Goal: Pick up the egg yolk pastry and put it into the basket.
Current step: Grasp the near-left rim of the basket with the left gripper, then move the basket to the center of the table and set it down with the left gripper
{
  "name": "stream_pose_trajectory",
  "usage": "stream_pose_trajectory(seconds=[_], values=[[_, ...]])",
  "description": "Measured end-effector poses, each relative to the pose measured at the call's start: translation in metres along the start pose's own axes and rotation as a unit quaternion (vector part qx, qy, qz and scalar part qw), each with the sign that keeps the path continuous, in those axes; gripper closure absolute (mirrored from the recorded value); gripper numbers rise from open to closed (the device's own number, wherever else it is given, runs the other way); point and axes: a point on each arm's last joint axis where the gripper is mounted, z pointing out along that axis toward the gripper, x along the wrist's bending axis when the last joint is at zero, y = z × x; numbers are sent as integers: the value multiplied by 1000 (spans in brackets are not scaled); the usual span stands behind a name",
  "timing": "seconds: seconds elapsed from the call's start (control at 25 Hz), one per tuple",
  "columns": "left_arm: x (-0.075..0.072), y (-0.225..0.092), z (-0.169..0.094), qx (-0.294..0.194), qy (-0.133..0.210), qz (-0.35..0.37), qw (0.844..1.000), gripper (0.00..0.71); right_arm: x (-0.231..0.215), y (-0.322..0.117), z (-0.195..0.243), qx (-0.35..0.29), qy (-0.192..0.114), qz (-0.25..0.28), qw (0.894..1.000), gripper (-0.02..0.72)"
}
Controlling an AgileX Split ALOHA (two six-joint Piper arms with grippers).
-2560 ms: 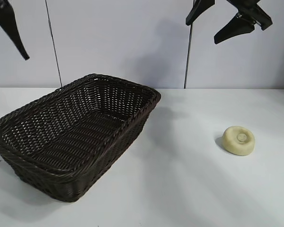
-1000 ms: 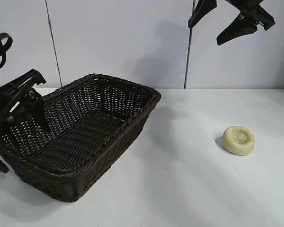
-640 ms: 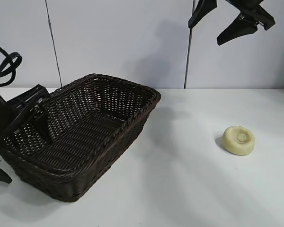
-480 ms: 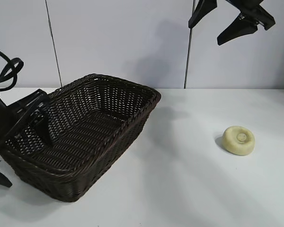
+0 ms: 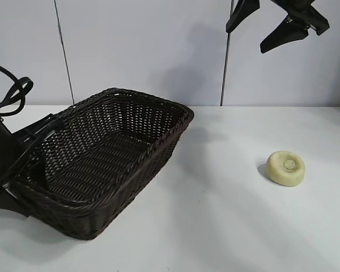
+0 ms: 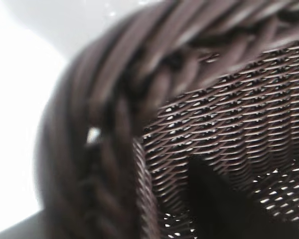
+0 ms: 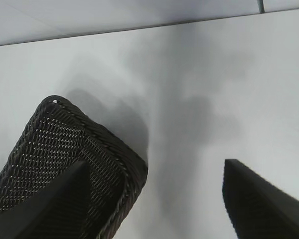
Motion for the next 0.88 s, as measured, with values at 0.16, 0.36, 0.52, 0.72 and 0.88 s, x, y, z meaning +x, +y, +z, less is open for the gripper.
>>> stream_pose_trajectory(seconds=[0.16,0.36,0.52,0.72,0.88], values=[[1,0,0,3,3,2,1000,608,0,0,0,0,0,0,1000,167],[1,-1,-5,6,4,1,1000,608,0,0,0,0,0,0,1000,167],[5,5,-15,8,8,-7,1000,608,0,0,0,0,0,0,1000,167],[-6,20,-30,12,6,38,999,608,0,0,0,0,0,0,1000,167],[-27,26,-44,13,-14,95,995,608,0,0,0,0,0,0,1000,167]])
